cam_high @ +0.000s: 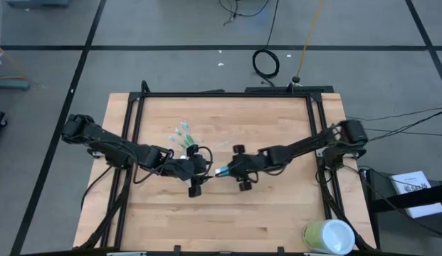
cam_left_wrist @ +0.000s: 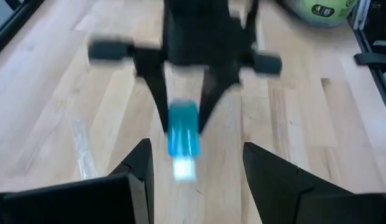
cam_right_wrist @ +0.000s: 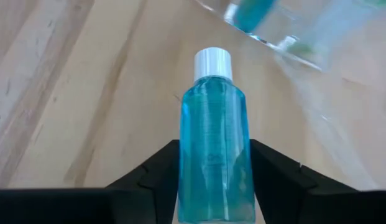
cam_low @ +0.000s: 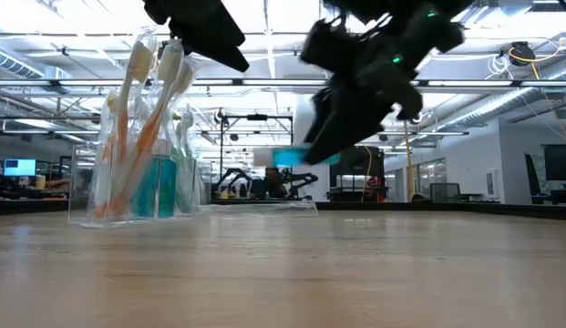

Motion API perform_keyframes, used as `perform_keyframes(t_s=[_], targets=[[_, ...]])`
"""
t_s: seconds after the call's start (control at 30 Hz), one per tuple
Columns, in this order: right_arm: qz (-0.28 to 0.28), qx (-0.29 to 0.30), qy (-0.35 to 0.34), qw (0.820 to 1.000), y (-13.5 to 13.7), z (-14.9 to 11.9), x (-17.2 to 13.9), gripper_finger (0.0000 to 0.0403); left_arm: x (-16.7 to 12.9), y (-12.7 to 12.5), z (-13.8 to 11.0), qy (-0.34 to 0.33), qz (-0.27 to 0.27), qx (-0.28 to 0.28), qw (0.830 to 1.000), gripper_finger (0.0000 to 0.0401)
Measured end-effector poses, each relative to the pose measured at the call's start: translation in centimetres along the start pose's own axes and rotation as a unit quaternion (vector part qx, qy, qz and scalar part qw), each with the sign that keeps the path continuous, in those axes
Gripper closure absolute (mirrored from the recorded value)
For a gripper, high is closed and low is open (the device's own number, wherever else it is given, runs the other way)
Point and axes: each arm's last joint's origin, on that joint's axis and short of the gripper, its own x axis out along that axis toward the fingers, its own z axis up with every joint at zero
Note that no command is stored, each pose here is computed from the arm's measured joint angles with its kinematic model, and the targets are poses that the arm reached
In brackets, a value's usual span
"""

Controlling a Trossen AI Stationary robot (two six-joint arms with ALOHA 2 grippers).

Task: Pick & Place toothbrushing station
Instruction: Put the blue mouthwash into the middle section of the transparent organizer

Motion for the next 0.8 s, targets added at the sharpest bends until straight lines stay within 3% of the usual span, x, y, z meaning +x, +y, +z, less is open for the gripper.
perform_keyframes(t_s=[0.13, 0.27, 0.47, 0.63, 0.8], targets=[[-0.023, 0.027, -0.019, 0.999, -0.3, -1.5, -2.7, 0.0237, 0.0, 0.0, 0.0, 0.0, 0.0, 0.022, 1.0, 0.0233], [-0.018, 0.055, -0.115, 0.992, -0.3, -2.6, -5.1, 0.0243, 0.0, 0.0, 0.0, 0.0, 0.0, 0.083, 0.997, 0.0233], [0.053, 0.087, -0.291, 0.951, 0.0, -3.4, -7.2, 0.0239, 1.5, -0.5, 0.0, -0.018, 0.028, 0.224, 0.974, 0.0233], [0.074, 0.094, -0.306, 0.944, 0.1, -3.7, -7.3, 0.024, 3.4, -0.8, 0.1, -0.038, 0.07, 0.301, 0.95, 0.0233], [0.074, 0.094, -0.305, 0.945, 0.2, -3.7, -7.3, 0.0238, 3.9, -1.1, 0.6, -0.067, 0.086, 0.329, 0.938, 0.0233]])
